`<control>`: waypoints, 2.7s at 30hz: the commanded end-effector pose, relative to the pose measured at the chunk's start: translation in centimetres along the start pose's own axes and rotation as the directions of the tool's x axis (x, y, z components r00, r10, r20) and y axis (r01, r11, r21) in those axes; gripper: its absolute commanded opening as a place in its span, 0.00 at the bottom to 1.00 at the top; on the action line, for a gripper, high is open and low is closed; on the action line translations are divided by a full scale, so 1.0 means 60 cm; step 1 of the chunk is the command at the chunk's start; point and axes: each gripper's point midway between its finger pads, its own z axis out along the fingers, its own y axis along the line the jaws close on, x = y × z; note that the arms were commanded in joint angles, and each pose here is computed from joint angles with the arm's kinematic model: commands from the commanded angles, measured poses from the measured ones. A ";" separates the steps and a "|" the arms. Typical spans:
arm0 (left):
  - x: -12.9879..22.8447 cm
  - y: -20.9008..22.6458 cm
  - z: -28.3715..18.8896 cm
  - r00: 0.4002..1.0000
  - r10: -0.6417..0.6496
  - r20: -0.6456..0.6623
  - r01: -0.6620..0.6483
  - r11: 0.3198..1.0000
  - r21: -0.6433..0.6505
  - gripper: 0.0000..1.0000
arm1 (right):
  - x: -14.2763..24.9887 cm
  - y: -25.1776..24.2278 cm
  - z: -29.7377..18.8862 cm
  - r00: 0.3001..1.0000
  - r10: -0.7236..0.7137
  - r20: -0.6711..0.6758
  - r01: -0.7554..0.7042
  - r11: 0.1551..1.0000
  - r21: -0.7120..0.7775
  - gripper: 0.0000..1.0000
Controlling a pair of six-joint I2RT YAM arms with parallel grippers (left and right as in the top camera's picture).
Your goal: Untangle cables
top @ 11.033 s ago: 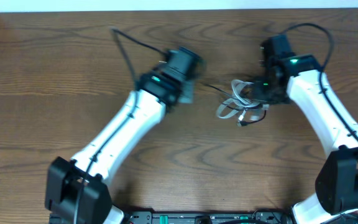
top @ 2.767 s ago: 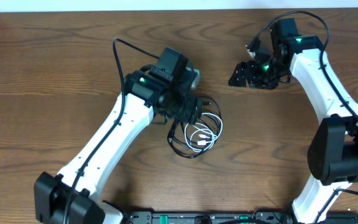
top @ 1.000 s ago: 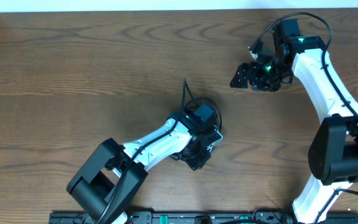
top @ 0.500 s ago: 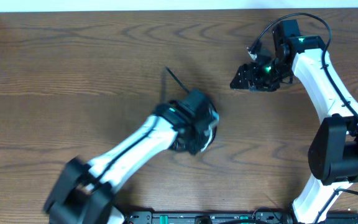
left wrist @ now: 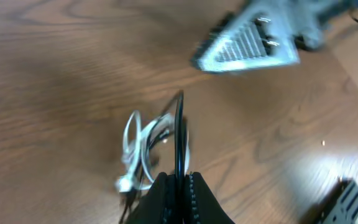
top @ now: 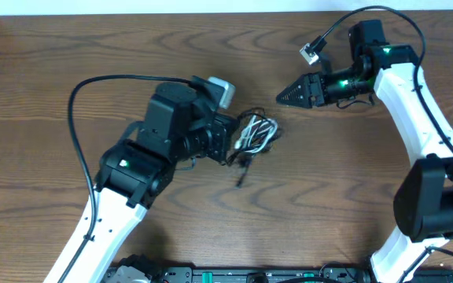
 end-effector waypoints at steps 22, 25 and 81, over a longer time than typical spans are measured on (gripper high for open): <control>-0.144 0.014 -0.045 0.907 -0.269 0.325 0.248 0.963 0.107 0.07 | 0.020 -0.018 0.107 0.975 0.223 0.019 -0.220 0.939 0.263 0.58; -0.151 0.012 -0.048 0.885 -0.323 0.334 0.294 0.946 0.136 0.07 | 0.013 -0.025 0.120 0.971 0.233 0.056 -0.239 0.930 0.279 0.54; 0.092 0.125 0.152 0.881 -0.399 -0.253 0.367 0.915 -0.165 0.17 | -0.003 -0.165 -0.028 0.893 0.351 0.281 -0.435 0.831 0.345 0.29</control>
